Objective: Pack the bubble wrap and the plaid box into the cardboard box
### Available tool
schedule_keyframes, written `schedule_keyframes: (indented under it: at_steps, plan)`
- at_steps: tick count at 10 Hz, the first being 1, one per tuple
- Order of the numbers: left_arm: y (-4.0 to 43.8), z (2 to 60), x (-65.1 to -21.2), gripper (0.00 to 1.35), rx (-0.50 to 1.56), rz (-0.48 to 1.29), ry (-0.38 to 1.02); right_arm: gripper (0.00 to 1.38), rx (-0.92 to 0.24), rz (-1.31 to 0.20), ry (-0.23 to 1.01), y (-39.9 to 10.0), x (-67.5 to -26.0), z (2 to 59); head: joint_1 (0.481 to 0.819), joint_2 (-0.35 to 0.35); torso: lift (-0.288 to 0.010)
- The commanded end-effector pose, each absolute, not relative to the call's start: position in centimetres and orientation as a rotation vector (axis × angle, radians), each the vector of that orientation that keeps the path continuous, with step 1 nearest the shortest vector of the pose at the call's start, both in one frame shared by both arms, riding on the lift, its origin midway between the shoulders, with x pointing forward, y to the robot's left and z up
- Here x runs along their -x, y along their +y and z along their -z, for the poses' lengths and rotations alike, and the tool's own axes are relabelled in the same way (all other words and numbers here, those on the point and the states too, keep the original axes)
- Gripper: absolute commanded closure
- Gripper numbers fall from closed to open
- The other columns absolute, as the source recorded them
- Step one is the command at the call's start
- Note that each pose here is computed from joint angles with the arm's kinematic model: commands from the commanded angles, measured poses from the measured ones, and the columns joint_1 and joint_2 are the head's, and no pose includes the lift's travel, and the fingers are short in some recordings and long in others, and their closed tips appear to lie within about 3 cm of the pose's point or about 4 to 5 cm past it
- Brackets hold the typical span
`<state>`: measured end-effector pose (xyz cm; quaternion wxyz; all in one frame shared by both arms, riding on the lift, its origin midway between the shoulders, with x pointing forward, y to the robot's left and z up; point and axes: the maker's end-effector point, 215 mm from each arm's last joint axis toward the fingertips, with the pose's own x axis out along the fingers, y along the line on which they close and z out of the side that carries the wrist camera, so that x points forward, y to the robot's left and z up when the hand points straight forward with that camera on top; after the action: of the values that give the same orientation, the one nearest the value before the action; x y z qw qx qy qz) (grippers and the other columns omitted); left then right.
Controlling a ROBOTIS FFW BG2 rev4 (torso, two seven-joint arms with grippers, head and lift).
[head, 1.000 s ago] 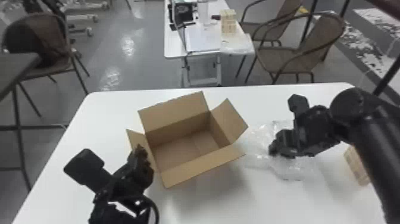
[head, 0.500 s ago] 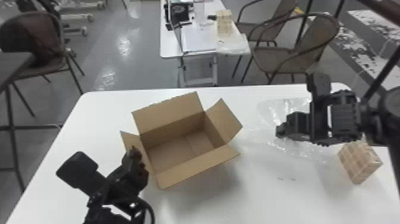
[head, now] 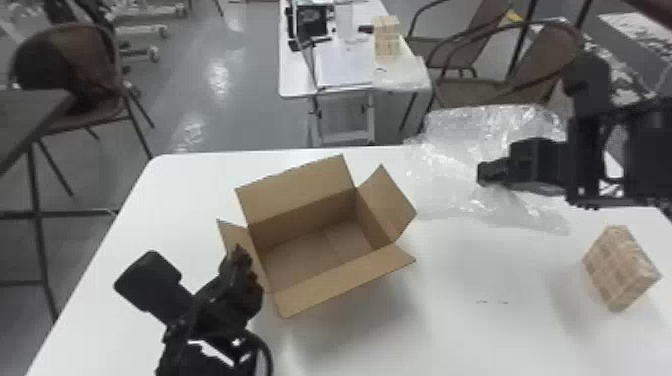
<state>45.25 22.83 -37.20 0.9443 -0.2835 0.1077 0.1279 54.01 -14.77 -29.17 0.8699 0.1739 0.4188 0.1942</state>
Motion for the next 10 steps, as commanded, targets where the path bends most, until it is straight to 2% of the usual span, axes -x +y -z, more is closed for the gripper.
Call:
schedule_keyframes:
  at_steps: [1, 3, 8, 10]
  plan:
    - [22.6, 37.1, -45.4, 1.22, 0.574, -0.254, 0.221, 1.22, -0.370, -0.480, 0.836, -13.6, -53.9, 26.1, 0.695, 0.090, -0.098]
    - [22.5, 37.0, -45.6, 1.22, 0.570, -0.249, 0.221, 1.22, -0.349, -0.578, 0.835, -10.6, -53.4, 24.1, 0.695, 0.104, -0.098]
    - [21.7, 36.5, -46.5, 1.22, 0.564, -0.227, 0.224, 1.22, -0.327, -0.763, 0.977, -2.1, -51.2, 25.7, 0.695, 0.182, -0.098]
    - [21.4, 36.7, -46.6, 1.22, 0.560, -0.223, 0.231, 1.22, -0.286, -0.829, 0.955, 0.4, -50.6, 23.9, 0.695, 0.222, -0.098]
